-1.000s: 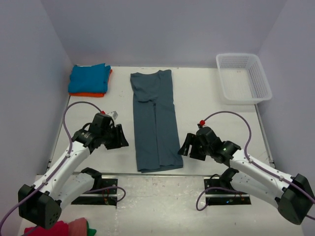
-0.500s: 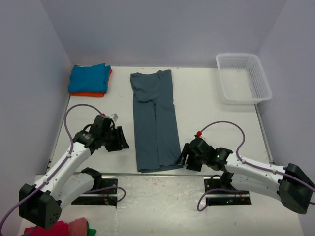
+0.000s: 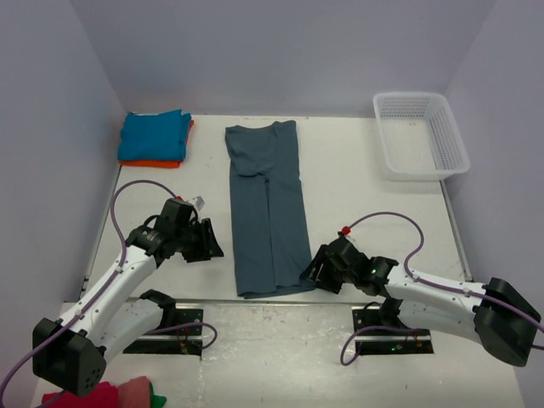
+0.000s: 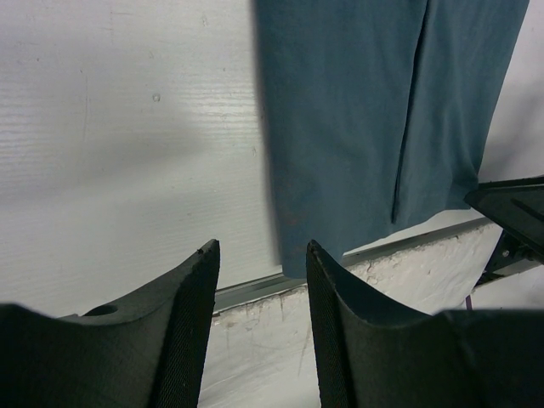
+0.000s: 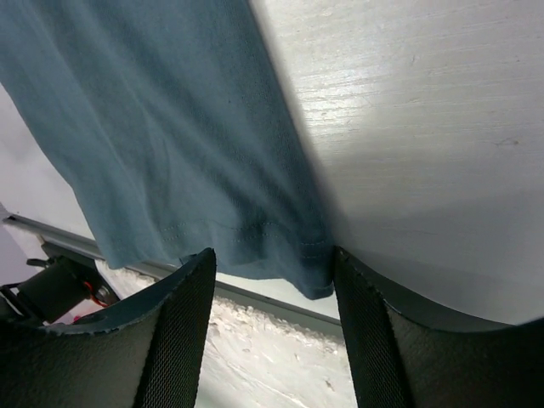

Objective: Fold and stack the t-shirts
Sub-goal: Grab the bottom of the folded rectangular tshirt with both arms

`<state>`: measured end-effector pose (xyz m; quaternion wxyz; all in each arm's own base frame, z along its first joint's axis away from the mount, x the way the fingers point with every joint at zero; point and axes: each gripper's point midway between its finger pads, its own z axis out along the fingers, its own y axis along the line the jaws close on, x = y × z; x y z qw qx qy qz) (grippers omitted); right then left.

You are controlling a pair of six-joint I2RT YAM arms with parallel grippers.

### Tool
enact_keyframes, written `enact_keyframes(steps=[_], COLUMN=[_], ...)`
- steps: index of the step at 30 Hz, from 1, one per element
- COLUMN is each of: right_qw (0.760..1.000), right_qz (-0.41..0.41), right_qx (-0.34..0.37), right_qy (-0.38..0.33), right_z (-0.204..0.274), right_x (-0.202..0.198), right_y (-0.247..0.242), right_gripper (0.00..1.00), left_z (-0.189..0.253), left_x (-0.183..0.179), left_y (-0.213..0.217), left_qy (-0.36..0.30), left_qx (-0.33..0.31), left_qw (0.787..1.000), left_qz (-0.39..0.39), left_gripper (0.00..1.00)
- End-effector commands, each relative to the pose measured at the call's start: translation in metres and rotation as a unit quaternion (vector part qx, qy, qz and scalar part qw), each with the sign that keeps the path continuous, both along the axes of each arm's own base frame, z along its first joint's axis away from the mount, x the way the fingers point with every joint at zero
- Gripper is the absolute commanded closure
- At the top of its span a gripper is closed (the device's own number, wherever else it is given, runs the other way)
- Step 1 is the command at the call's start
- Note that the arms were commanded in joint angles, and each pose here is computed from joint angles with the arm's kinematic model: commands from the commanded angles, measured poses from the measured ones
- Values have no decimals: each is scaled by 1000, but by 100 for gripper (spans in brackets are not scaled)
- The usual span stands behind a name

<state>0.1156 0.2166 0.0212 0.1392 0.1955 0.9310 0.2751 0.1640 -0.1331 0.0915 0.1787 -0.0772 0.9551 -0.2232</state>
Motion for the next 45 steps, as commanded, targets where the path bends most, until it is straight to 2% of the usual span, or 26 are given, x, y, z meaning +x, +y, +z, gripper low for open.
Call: enact_keyframes(steps=[1, 5, 11, 14, 17, 27, 32, 34, 38, 42, 45], right_qw=[998, 998, 998, 998, 998, 997, 997, 997, 997, 997, 997], right_qz=[-18, -18, -20, -21, -21, -18, -10, -7, -3, -4, -5], right_qx=[-61, -60, -59, -56, -59, -67, -69, -70, -71, -72, -72], right_qy=[23, 29, 32, 30, 31, 27, 32, 35, 36, 33, 31], right_z=[-35, -39, -41, -41, -41, -41, -45, -47, -48, -47, -46], right_x=[-11, -13, -15, -15, -16, -15, -16, -17, -18, -17, -17], right_y=[-28, -28, -29, -29, -30, -31, -28, -27, -25, -25, -26], right_gripper=[43, 46, 62, 85, 100, 100, 100, 100, 100, 100, 100], left_z=[11, 12, 7, 1, -5, -33, -40, -32, -28, -31, -39], left_x=[3, 4, 2, 1, -3, -37, -47, -45, -57, -63, -69], left_y=[-6, -7, -4, 3, 8, -4, -15, -27, -49, -55, -56], left_qy=[-16, -17, -7, -3, 8, 67, 74, 60, 78, 83, 101], left_qx=[-16, -17, -8, 11, 25, 6, -34, -75, -157, -180, -182], left_qw=[1000, 1000, 1000, 1000, 1000, 997, 996, 995, 983, 978, 976], left_qz=[-7, -7, -6, 0, 1, -35, -33, -39, -55, -64, -65], left_gripper=[53, 53, 52, 52, 50, 46, 44, 42, 36, 33, 35])
